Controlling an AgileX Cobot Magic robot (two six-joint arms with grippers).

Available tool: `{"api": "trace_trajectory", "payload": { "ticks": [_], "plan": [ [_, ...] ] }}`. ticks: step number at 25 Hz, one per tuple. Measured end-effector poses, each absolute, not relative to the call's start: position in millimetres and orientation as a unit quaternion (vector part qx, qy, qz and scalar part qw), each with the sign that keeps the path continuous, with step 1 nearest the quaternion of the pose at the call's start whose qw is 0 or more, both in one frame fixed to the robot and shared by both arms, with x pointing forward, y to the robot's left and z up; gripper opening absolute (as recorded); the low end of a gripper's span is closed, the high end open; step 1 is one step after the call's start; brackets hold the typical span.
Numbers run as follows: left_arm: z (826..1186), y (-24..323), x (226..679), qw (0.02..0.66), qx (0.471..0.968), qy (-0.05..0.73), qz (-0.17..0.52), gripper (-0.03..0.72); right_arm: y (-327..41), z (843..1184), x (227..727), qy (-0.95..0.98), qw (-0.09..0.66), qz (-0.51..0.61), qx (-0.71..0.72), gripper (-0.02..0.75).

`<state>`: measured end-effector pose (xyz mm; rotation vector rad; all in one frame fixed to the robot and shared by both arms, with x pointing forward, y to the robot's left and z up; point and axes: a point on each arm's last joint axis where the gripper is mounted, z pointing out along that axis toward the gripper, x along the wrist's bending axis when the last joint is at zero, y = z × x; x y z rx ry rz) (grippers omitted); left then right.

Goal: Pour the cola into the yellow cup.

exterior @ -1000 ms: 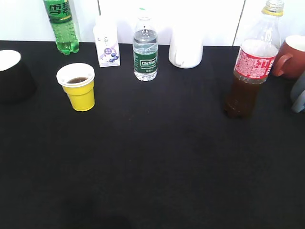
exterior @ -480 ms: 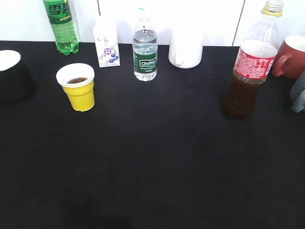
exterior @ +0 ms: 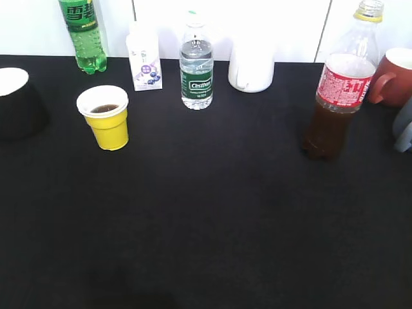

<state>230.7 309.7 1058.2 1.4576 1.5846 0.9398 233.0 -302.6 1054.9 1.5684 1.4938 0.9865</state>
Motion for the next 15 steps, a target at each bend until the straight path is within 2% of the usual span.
{"api": "trace_trajectory", "payload": {
  "ticks": [15],
  "plan": [
    [1058.2, 309.7, 230.7, 0.386, 0.572, 0.623, 0.369, 0.219, -302.6, 1054.9, 233.0, 0.583, 0.372, 0.385, 0.612, 0.591]
  ]
}}
